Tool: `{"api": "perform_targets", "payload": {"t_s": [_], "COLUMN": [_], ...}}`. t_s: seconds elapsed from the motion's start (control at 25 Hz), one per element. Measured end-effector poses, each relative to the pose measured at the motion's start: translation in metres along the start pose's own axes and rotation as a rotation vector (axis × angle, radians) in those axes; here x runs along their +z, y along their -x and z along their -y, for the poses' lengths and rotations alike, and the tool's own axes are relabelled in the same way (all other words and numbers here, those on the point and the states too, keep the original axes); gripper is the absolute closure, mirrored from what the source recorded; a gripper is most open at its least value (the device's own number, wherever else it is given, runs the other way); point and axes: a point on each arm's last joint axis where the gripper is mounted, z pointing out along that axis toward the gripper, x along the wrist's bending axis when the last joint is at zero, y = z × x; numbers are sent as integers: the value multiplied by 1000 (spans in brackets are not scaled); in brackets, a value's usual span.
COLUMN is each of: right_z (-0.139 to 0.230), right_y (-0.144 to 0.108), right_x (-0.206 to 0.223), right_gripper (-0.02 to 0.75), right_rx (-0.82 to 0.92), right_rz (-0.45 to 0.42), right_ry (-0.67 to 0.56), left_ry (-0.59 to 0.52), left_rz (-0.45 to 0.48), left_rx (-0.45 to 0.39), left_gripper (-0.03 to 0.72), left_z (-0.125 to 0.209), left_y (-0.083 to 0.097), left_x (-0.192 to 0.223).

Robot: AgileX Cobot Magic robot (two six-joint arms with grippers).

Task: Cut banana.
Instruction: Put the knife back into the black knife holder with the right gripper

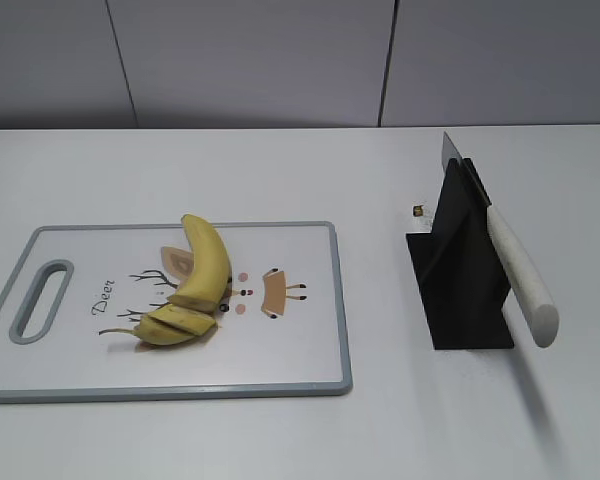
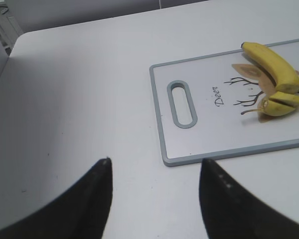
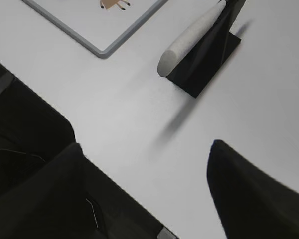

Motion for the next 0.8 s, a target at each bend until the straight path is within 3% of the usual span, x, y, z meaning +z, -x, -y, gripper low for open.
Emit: {"api": "perform_targets", "payload": {"t_s": [0.28,0.8], "right_z": [39,51], "right_y": [-4,-10], "right_x": [-13,-6], "right_gripper": [164,179], "right_rx": [6,-62], "right_rz": [-23,-80], "right_ry": [144,136], "left_ry": [0,1], "left_rz": [0,-1], "left_rx": [0,0], "left_gripper": [145,196], "left_z": [0,0], "left_y": [0,0], "left_x": [0,0]}}
